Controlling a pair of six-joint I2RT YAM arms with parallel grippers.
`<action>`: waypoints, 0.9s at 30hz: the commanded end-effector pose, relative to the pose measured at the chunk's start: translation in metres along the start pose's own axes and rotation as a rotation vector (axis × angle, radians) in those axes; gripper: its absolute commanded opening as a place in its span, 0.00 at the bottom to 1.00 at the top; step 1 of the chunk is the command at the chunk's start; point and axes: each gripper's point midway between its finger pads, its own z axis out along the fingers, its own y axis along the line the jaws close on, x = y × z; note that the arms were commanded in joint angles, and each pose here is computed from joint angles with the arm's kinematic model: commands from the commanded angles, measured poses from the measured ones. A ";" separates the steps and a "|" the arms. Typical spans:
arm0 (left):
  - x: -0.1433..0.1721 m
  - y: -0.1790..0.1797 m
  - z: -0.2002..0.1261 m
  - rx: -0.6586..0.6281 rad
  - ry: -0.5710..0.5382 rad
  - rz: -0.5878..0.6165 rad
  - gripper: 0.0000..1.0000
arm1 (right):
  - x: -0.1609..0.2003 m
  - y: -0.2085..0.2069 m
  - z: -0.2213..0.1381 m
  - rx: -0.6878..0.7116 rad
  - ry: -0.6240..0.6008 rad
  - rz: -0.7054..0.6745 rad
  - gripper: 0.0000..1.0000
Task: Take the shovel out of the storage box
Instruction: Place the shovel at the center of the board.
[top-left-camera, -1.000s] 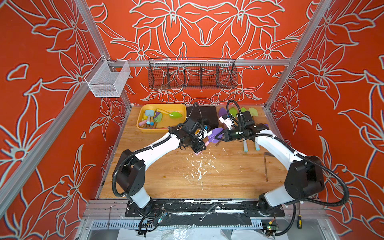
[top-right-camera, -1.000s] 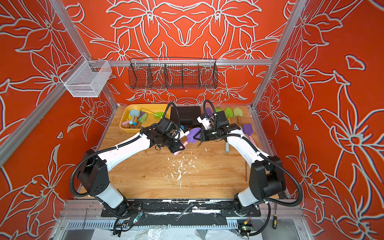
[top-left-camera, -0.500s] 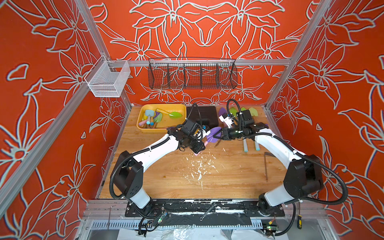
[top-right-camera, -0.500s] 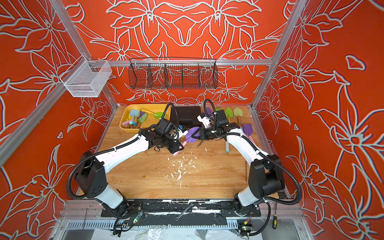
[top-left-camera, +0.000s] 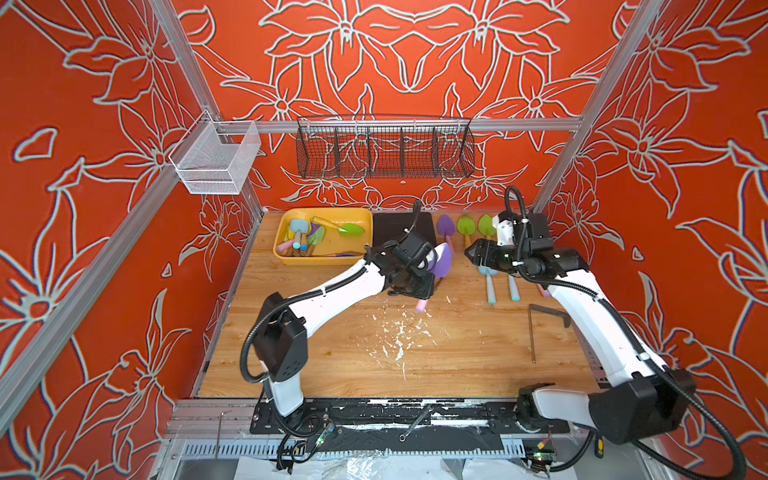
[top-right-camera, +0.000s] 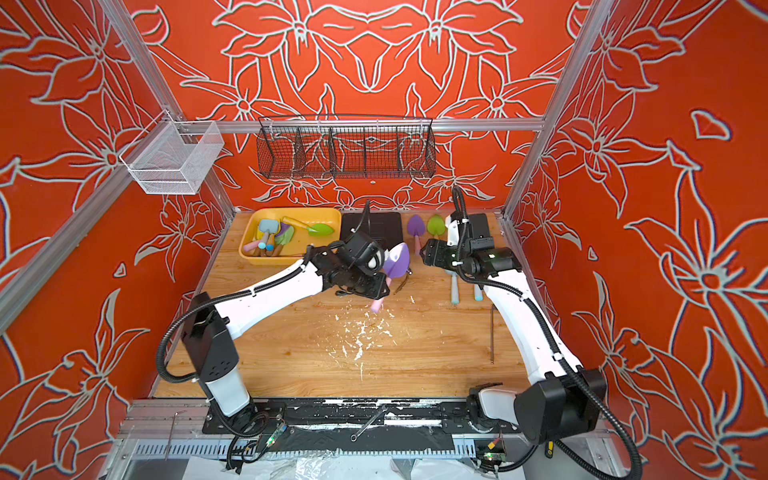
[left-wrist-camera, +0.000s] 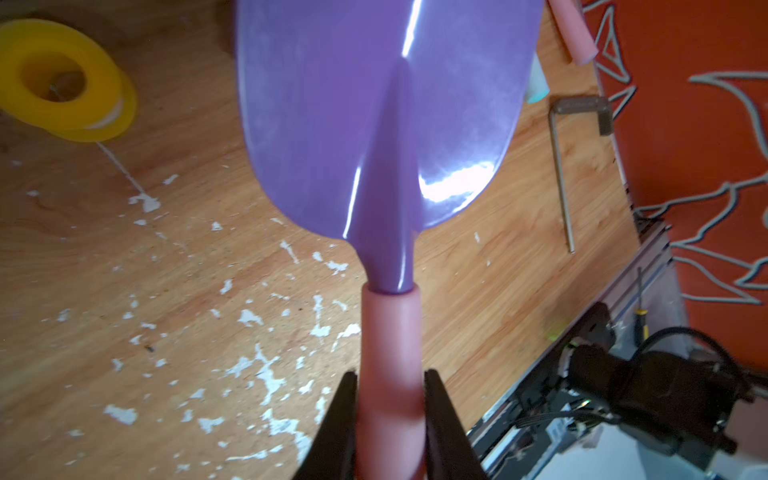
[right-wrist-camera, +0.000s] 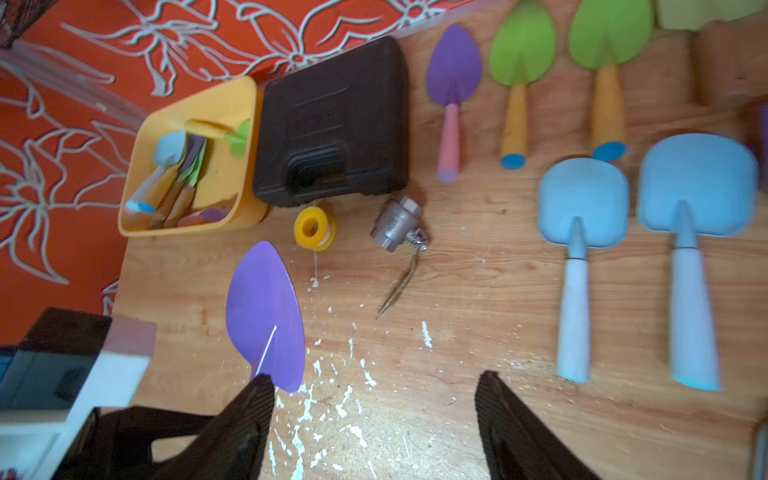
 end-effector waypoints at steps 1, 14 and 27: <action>0.006 -0.007 0.023 -0.060 0.076 -0.189 0.00 | 0.000 -0.025 -0.010 0.121 -0.004 0.045 0.80; -0.027 -0.039 0.128 -0.066 0.113 -0.358 0.00 | -0.013 -0.006 -0.021 0.020 -0.069 -0.004 0.84; -0.033 -0.026 0.187 -0.034 0.130 -0.404 0.03 | -0.006 0.000 -0.018 -0.038 -0.069 0.007 0.84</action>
